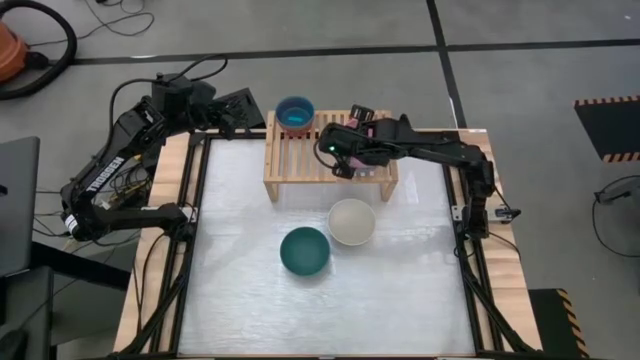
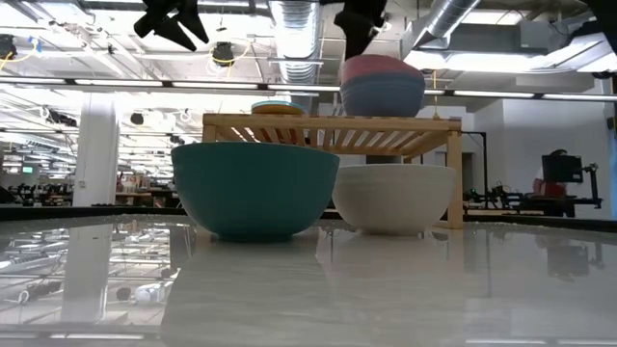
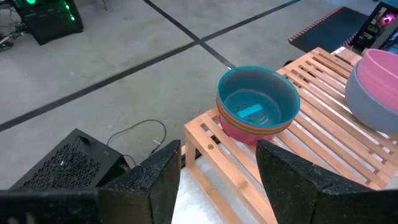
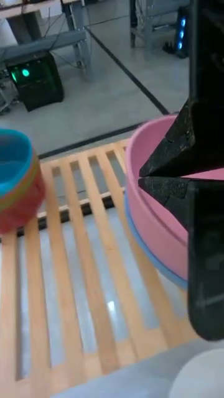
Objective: Place and stack bowls onto a shelf
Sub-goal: Stack the pink bowl on top of the blue bowl on the shelf
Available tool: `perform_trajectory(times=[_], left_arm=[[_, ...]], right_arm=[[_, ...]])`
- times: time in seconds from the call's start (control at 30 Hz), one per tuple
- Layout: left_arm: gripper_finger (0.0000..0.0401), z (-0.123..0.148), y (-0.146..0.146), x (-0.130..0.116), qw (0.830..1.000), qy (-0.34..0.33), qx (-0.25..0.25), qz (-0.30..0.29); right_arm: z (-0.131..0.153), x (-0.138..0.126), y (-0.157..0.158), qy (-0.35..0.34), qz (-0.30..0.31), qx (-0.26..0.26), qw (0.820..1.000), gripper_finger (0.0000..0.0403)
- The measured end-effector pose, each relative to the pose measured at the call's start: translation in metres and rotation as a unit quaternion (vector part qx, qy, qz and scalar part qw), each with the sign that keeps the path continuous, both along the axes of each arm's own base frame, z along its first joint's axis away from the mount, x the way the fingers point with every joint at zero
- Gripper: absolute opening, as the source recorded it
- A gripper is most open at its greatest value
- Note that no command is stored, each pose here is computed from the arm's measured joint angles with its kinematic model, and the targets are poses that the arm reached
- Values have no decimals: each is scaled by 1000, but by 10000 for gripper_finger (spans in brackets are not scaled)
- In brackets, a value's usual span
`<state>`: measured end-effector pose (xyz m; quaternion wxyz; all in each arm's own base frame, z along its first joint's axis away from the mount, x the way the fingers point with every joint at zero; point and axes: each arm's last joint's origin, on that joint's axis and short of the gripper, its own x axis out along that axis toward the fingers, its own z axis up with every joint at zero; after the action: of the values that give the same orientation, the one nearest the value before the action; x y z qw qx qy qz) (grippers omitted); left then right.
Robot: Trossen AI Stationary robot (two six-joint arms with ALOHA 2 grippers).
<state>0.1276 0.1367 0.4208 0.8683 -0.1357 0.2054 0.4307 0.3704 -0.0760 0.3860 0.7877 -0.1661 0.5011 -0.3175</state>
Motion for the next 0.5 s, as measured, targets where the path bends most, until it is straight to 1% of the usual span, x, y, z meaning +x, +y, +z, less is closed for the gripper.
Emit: perform_trajectory(times=[0.1, 0.17, 0.23, 0.33, 0.43, 0.5], left_arm=[[192, 0, 0, 0, 1000, 0, 0, 0], [192, 0, 0, 0, 1000, 0, 0, 0], [192, 0, 0, 0, 1000, 0, 0, 0], [192, 0, 0, 0, 1000, 0, 0, 0], [192, 0, 0, 0, 1000, 0, 0, 0], [192, 0, 0, 0, 1000, 0, 0, 0]], right_arm=[[-6, -1, 0, 27, 5, -1, 1000, 20], [-4, -1, 1, 32, 10, -17, 999, 18], [3, -3, 4, 22, 12, -32, 999, 20], [15, -1, 8, -14, 12, -48, 999, 31], [19, 1, 11, -32, 21, -46, 998, 31], [17, 2, 8, -25, 29, -34, 999, 23]])
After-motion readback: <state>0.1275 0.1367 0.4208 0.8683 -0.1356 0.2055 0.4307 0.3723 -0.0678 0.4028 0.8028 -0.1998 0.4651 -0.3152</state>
